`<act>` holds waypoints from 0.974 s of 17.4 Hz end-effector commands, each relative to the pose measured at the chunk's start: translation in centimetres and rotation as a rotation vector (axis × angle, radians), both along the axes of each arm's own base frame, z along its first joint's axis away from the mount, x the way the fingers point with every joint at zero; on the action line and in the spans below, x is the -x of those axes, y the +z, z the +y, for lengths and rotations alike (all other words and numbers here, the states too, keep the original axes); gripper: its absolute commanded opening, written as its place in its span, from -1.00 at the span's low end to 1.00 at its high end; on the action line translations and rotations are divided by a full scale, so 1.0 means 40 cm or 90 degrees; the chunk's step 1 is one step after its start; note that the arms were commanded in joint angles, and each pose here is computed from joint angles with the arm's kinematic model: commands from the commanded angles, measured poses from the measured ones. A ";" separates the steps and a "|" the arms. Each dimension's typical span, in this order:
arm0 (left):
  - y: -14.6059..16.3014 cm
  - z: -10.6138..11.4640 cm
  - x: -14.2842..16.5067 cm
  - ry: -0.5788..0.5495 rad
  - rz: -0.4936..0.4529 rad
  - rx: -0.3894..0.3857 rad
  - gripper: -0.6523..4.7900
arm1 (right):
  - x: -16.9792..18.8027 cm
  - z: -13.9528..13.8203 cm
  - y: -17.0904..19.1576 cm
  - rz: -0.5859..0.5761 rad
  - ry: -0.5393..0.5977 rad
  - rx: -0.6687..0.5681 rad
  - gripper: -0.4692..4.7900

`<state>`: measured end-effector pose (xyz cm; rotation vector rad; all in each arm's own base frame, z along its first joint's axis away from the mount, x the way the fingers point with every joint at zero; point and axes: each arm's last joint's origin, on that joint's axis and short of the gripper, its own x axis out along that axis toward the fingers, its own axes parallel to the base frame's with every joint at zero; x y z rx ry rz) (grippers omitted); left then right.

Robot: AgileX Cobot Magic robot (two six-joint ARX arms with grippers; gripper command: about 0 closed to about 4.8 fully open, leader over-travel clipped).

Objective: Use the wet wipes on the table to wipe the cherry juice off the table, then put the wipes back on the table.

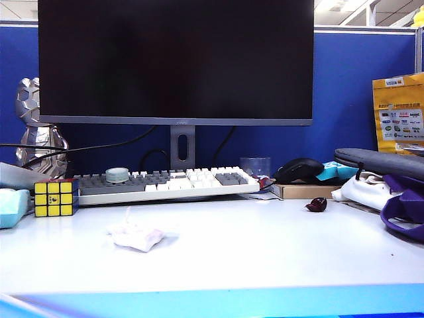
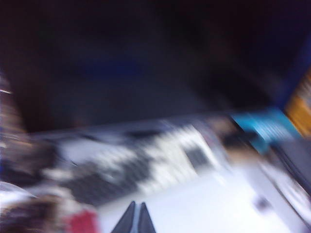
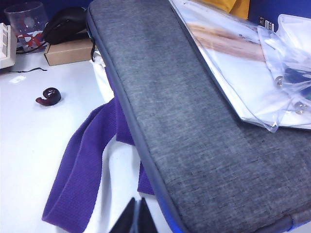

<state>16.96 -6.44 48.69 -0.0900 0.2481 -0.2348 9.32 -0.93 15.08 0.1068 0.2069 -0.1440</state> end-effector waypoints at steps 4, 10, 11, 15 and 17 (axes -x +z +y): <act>-0.071 0.100 0.182 0.136 -0.144 0.009 -0.78 | 0.000 0.000 0.001 -0.001 0.000 0.002 -0.82; -0.336 0.133 0.193 0.206 -0.119 -0.009 -0.78 | 0.000 0.000 0.001 -0.001 0.000 0.002 -0.82; -0.376 0.134 0.186 0.203 -0.126 -0.005 -0.78 | 0.000 0.000 0.001 -0.001 0.000 0.002 -0.82; -0.518 0.133 0.170 0.150 -0.155 0.013 -0.78 | 0.000 0.000 0.001 -0.001 0.000 0.002 -0.82; -0.614 0.132 0.174 0.136 -0.126 0.023 -0.78 | 0.000 0.000 0.001 -0.001 0.000 0.002 -0.82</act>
